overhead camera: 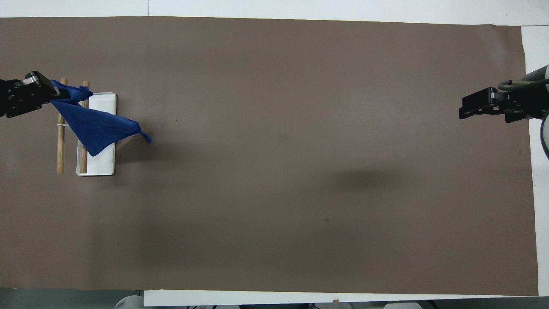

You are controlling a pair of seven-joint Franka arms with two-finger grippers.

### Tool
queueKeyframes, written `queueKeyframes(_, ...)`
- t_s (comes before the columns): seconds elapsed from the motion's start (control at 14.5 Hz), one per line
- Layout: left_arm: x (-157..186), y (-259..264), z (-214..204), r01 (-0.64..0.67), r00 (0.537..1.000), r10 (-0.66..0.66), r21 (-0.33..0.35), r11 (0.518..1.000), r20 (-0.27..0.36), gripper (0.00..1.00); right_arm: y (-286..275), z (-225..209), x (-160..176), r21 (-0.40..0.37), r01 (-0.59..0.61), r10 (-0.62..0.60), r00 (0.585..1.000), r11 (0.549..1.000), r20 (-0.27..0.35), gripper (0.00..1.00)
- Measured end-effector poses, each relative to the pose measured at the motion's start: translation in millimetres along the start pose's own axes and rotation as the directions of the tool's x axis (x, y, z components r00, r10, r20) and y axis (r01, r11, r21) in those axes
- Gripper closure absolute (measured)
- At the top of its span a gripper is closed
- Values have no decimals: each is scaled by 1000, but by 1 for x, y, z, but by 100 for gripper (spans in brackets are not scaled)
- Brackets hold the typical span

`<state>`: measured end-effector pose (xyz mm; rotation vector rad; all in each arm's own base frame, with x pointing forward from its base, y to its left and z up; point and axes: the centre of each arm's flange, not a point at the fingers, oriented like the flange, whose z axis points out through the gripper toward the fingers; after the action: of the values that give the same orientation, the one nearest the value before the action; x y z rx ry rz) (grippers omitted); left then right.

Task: Right arm passes towel to left arm to hang
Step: 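Lower the towel with the left gripper over the wooden rods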

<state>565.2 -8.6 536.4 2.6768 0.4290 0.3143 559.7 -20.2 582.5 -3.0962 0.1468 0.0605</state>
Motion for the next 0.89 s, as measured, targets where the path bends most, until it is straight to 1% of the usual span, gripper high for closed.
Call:
queueKeyframes(0.07, 4, 0, -1, -17, 1000, 17, 1, 1000, -4, 97, 0, 1, 1, 0, -1, 1, 1000, 1000, -4, 0)
queueKeyframes(0.14, 8, 1, -2, -43, 999, 43, 6, 999, -10, 97, 0, 4, 3, 1, -1, 1, 1000, 1000, -20, 0)
queueKeyframes(0.28, 14, 3, -6, -112, 993, 113, 28, 993, -24, 97, 3, 18, 7, 2, -7, 7, 999, 1000, -43, 0)
queueKeyframes(0.48, 23, 5, -12, -198, 979, 201, 63, 978, -36, 97, 7, 37, 7, 1, -13, 13, 999, 1000, -31, 0)
queueKeyframes(0.62, 27, 3, -14, -275, 960, 279, 86, 957, -35, 97, 7, 37, 7, 1, -14, 14, 999, 1000, -31, 0)
queueKeyframes(0.76, 31, -7, -17, -324, 944, 329, 106, 940, -30, 97, 9, 36, 5, 2, -16, 16, 1000, 1000, -26, 0)
queueKeyframes(0.89, 36, -12, -24, -419, 905, 425, 137, 898, -21, 97, 11, 35, 2, 2, -19, 19, 1000, 1000, -7, 0)
